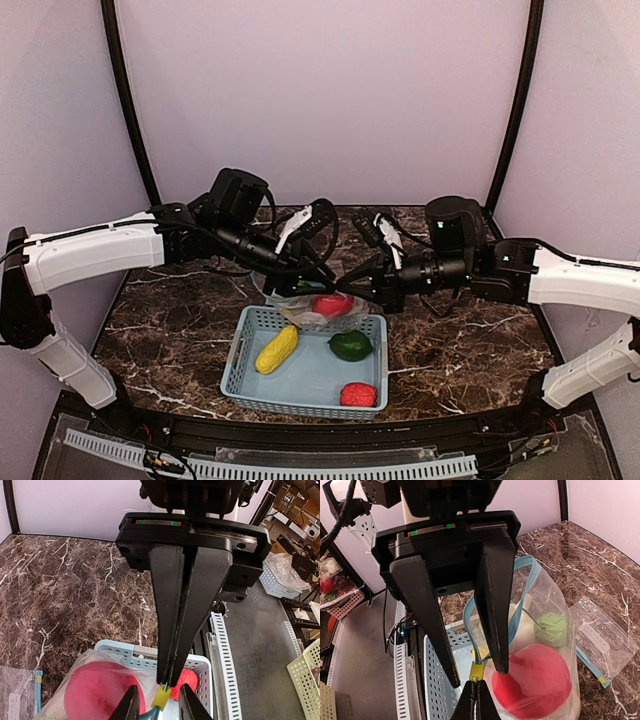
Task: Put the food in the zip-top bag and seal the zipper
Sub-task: Zip the zipper of the food storage bag.
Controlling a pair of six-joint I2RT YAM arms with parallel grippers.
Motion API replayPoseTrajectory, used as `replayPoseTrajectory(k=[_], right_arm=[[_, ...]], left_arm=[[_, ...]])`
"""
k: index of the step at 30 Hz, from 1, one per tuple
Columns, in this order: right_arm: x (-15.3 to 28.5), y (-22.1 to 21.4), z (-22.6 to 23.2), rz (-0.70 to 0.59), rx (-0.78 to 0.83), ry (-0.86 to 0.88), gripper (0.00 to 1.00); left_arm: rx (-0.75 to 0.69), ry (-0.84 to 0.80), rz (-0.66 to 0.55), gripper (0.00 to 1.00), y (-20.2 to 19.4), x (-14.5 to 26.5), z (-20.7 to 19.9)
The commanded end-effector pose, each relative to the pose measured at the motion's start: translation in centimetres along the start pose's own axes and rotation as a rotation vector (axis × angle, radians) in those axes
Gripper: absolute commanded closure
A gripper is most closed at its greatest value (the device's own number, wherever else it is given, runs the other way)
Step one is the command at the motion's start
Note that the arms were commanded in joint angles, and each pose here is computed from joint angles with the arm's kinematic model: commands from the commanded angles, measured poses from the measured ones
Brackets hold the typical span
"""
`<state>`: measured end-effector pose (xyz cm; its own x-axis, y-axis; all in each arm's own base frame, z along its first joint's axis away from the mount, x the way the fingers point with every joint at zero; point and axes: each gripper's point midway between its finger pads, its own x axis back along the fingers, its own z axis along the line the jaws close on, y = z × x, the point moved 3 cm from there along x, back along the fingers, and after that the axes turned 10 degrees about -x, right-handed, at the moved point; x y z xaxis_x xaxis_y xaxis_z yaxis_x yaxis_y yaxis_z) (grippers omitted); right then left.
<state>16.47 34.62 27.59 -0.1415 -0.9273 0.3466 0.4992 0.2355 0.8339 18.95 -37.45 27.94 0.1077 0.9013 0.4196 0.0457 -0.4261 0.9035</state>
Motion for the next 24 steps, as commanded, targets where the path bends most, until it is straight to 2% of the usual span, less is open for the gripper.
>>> replayPoseTrajectory(k=[1, 13, 24], right_arm=[[0.8, 1.3, 0.5, -0.045, 0.028, 0.009, 1.0], [1.1, 1.6, -0.3, -0.065, 0.02, -0.041, 1.0], [2.7, 3.2, -1.0, -0.148, 0.048, -0.146, 1.0]], left_arm=[[0.002, -0.03, 0.011, 0.75, -0.1, 0.1, -0.3], [-0.003, -0.016, 0.017, 0.97, -0.4, 0.1, -0.2], [-0.032, 0.049, 0.005, 0.99, 0.3, 0.9, 0.2]])
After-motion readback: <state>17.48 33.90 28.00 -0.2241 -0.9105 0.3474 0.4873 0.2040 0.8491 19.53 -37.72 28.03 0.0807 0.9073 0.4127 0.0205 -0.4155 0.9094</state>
